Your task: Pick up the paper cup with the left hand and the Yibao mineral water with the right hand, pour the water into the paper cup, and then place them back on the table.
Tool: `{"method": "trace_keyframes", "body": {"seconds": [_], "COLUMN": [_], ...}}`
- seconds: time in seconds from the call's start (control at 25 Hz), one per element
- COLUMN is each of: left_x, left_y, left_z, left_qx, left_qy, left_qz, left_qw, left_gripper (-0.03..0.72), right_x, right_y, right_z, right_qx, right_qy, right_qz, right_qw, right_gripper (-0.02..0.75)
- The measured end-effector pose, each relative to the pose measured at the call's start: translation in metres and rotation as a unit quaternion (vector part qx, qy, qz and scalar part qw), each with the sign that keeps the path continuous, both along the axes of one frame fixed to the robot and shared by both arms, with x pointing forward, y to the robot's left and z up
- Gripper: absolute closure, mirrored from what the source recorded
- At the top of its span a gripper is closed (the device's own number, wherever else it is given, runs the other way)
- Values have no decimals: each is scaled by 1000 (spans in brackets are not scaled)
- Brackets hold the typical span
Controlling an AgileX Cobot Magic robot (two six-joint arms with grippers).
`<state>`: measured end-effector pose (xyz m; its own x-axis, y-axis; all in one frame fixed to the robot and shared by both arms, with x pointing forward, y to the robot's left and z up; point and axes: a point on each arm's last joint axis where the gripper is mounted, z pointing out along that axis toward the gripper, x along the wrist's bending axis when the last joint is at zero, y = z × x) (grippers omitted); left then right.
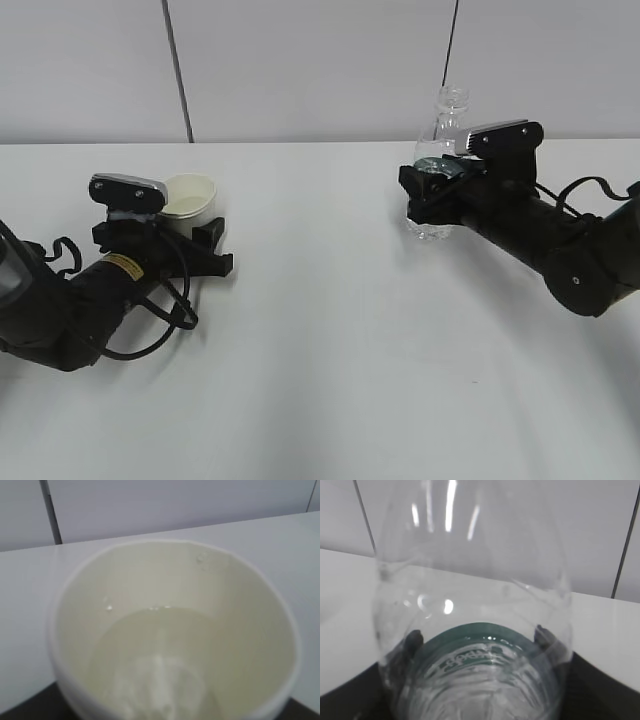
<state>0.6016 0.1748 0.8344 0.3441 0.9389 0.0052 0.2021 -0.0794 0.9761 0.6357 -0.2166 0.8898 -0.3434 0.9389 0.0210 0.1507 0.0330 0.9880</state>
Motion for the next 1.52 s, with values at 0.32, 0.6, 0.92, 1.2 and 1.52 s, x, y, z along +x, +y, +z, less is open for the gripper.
{"method": "trace_keyframes", "body": {"seconds": [0.32, 0.6, 0.92, 1.2, 1.52], "left_x": [0, -3, -44, -76, -100], "left_y": [0, 3, 17, 29, 32], "left_z": [-3, -5, 11, 79, 147], "left_qx": [2, 1, 5, -9, -35], "left_qy": [5, 10, 29, 17, 4], "left_qz": [0, 10, 21, 34, 32], "left_qw": [1000, 1000, 999, 999, 999], "left_gripper": [125, 114, 109, 109, 109], "right_x": [0, 0, 0, 2, 8], "right_y": [0, 0, -1, -4, -5], "right_z": [0, 0, 0, 1, -25], "right_qx": [0, 0, 4, 13, 15], "right_qy": [0, 0, 1, 1, 20], "right_qz": [1, 1, -7, -26, -36], "right_qw": [1000, 1000, 1000, 1000, 999], "right_gripper": [249, 249, 249, 249, 249]}}
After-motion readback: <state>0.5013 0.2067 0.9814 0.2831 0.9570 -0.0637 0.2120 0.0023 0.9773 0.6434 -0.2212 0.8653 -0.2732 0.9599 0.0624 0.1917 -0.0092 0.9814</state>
